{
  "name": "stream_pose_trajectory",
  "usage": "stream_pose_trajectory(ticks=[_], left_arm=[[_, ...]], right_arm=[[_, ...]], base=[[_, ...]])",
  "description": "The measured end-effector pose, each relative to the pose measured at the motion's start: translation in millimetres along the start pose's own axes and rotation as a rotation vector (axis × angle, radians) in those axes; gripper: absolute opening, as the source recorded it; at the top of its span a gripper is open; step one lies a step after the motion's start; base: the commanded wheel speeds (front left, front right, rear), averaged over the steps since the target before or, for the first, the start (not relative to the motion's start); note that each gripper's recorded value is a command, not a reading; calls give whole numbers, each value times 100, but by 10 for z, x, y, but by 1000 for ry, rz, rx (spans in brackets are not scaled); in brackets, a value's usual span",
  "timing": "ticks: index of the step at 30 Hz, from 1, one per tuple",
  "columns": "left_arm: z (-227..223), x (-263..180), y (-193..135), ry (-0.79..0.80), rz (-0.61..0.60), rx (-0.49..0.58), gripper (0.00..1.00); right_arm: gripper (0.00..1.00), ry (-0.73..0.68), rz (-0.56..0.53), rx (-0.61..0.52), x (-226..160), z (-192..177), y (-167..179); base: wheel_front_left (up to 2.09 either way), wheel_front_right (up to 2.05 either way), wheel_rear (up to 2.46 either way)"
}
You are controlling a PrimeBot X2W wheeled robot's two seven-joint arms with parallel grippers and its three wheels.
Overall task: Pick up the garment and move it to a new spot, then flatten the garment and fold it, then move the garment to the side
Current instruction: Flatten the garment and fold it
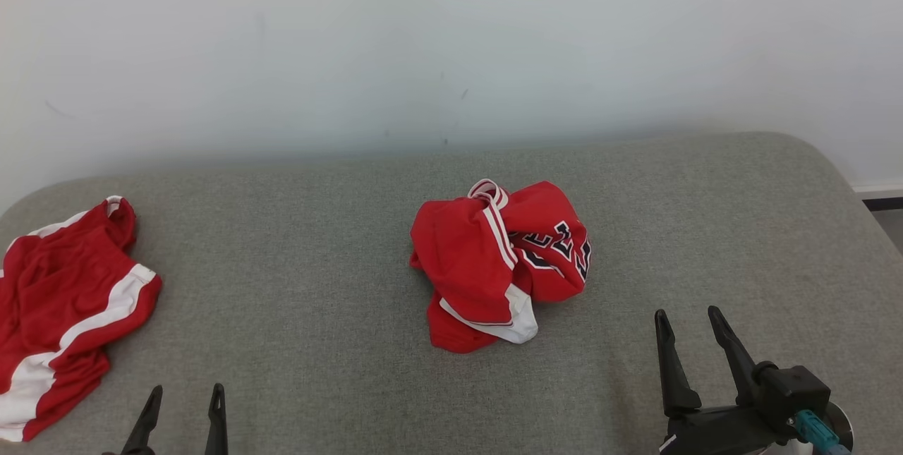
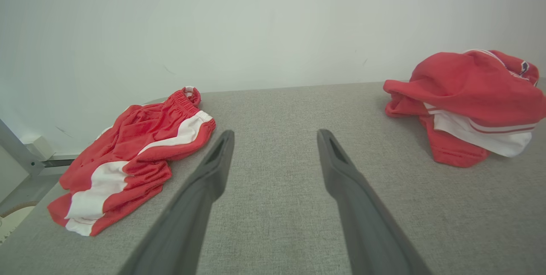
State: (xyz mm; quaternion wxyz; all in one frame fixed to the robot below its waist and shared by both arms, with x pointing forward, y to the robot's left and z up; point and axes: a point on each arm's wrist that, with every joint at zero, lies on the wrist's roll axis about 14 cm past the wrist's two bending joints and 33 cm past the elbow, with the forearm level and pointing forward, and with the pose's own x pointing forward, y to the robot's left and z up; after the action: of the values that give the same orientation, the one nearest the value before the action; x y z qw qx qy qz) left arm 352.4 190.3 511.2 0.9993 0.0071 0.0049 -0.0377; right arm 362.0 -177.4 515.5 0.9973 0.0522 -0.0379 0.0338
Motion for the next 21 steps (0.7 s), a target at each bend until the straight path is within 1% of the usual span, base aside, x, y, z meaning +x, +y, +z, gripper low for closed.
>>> stream_pose_trajectory(ticks=[5, 9, 15, 21], left_arm=[[80, 58, -106, -26, -30, -18, 100], [235, 195, -360, -63, -119, -25, 100], [391, 410, -987, -98, -329, -29, 100], [417, 602, -1600, -100, -515, -19, 100]], right_arm=[[100, 3, 1, 3, 9, -13, 5], [100, 14, 5, 6, 22, -50, 17], [100, 32, -3, 25, 8, -121, 1], [100, 14, -50, 32, -7, -83, -152]], base=[[0, 0, 0], [0, 0, 0], [0, 0, 0], [0, 0, 0]])
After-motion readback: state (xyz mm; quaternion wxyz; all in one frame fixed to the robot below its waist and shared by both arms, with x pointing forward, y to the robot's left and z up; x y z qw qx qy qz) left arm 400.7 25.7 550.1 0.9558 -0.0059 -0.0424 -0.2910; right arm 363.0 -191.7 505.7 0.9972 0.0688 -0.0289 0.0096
